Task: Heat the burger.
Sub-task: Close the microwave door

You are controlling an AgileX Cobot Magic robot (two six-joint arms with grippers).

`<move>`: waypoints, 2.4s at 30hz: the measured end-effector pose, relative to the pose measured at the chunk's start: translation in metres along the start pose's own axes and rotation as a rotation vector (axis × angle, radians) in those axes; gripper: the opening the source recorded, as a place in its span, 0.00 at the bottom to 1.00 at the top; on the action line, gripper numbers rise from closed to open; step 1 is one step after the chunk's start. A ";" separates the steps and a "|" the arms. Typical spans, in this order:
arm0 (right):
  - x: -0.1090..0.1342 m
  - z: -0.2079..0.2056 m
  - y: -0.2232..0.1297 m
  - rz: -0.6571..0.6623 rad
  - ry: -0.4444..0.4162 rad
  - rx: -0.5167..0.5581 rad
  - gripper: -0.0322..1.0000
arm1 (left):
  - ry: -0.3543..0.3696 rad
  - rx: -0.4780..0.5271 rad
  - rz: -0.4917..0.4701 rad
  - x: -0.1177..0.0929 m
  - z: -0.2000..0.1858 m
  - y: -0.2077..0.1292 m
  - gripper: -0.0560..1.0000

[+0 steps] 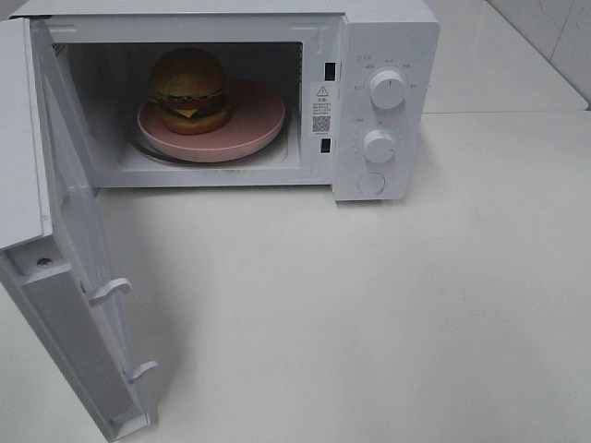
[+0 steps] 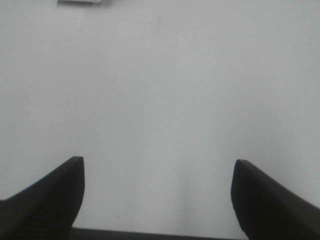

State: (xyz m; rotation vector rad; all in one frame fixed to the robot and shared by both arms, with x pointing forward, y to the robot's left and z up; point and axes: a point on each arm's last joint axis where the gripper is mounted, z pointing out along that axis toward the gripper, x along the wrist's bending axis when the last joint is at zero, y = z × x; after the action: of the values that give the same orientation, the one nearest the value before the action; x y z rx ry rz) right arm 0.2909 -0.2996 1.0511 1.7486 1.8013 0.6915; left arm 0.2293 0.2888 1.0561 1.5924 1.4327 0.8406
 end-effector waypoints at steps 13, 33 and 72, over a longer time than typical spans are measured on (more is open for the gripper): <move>-0.003 -0.035 -0.040 0.046 -0.029 -0.312 0.78 | 0.000 0.000 0.000 0.000 0.000 0.000 0.98; -0.003 -0.037 -0.043 0.047 -0.029 -0.328 0.78 | 0.000 0.000 0.000 0.000 0.000 0.000 0.98; -0.003 -0.037 -0.043 0.047 -0.029 -0.328 0.78 | 0.000 0.000 0.000 0.000 0.000 0.000 0.98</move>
State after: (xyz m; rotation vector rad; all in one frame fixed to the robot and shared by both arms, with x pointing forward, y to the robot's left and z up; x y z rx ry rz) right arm 0.2341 -0.3040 1.0489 1.5758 1.5306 0.9182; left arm 0.2293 0.2888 1.0561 1.5924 1.4327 0.8406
